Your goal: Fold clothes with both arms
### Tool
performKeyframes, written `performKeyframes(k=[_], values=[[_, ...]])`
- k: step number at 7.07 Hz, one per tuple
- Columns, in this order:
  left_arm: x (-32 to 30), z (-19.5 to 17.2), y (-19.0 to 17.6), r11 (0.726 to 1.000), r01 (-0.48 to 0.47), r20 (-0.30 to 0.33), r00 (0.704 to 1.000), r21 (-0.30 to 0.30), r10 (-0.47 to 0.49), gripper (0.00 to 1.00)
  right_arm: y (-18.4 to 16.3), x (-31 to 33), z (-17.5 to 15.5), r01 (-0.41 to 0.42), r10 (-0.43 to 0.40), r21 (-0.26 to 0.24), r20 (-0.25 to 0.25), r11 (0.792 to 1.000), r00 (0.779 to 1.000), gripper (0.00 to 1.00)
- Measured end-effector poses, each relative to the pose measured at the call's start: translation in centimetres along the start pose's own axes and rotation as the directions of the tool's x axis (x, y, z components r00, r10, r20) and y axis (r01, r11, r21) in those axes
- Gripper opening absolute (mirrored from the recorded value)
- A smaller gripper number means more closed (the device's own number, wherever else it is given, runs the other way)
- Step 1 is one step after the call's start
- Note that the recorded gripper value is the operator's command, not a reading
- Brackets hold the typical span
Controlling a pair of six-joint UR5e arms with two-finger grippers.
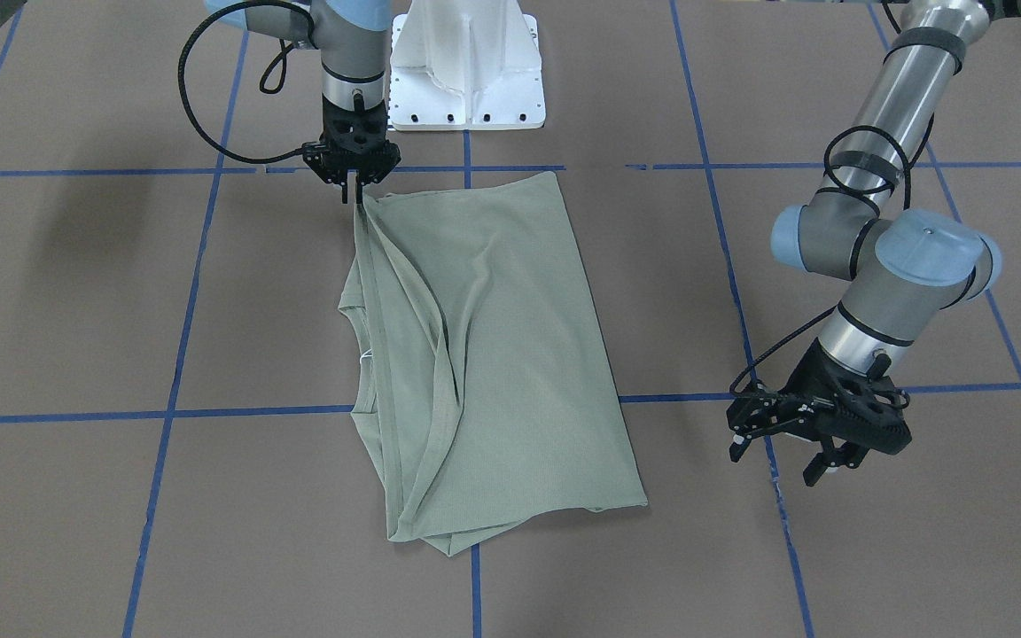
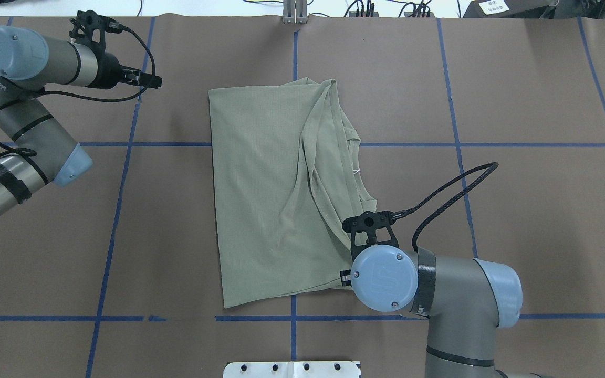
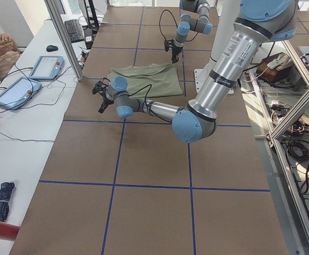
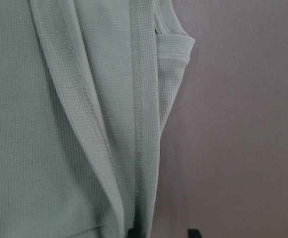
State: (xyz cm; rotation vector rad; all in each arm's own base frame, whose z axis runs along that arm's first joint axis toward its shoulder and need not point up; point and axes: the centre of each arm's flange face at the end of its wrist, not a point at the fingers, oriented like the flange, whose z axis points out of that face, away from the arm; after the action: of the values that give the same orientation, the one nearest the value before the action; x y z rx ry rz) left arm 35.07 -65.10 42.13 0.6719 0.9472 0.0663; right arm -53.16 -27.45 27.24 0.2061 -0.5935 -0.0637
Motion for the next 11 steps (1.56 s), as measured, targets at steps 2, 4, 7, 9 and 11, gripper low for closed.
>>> performKeyframes(k=[2, 4, 7, 9, 11], values=[[0.1, 0.0, 0.0, 1.0, 0.0, -0.002, 1.0, 0.0, 0.0, 1.0, -4.3, -0.5, -0.8, -0.011, 0.006, 0.059, 0.07, 0.998, 0.998, 1.0], [0.2, 0.0, 0.1, 1.0, 0.003, -0.003, 1.0, -0.001, -0.003, 1.0, -10.2, -3.3, -0.5, -0.026, 0.019, 0.08, 0.083, 0.996, 0.996, 0.99], [-0.2, 0.1, 1.3, 1.0, 0.006, -0.015, 1.0, 0.001, -0.006, 1.0, -15.7, -6.7, 1.5, -0.018, 0.014, 0.084, 0.041, 0.996, 0.999, 0.56], [-0.1, 0.2, 1.9, 1.0, 0.015, -0.028, 0.999, 0.005, -0.015, 1.0, -18.2, -8.8, 3.5, -0.023, 0.02, 0.095, 0.041, 0.995, 0.999, 0.44], [-0.1, 0.2, 2.1, 1.0, 0.017, -0.03, 0.999, 0.004, -0.017, 1.0, -18.8, -9.3, 4.2, -0.024, 0.019, 0.101, 0.043, 0.995, 0.999, 0.14]])
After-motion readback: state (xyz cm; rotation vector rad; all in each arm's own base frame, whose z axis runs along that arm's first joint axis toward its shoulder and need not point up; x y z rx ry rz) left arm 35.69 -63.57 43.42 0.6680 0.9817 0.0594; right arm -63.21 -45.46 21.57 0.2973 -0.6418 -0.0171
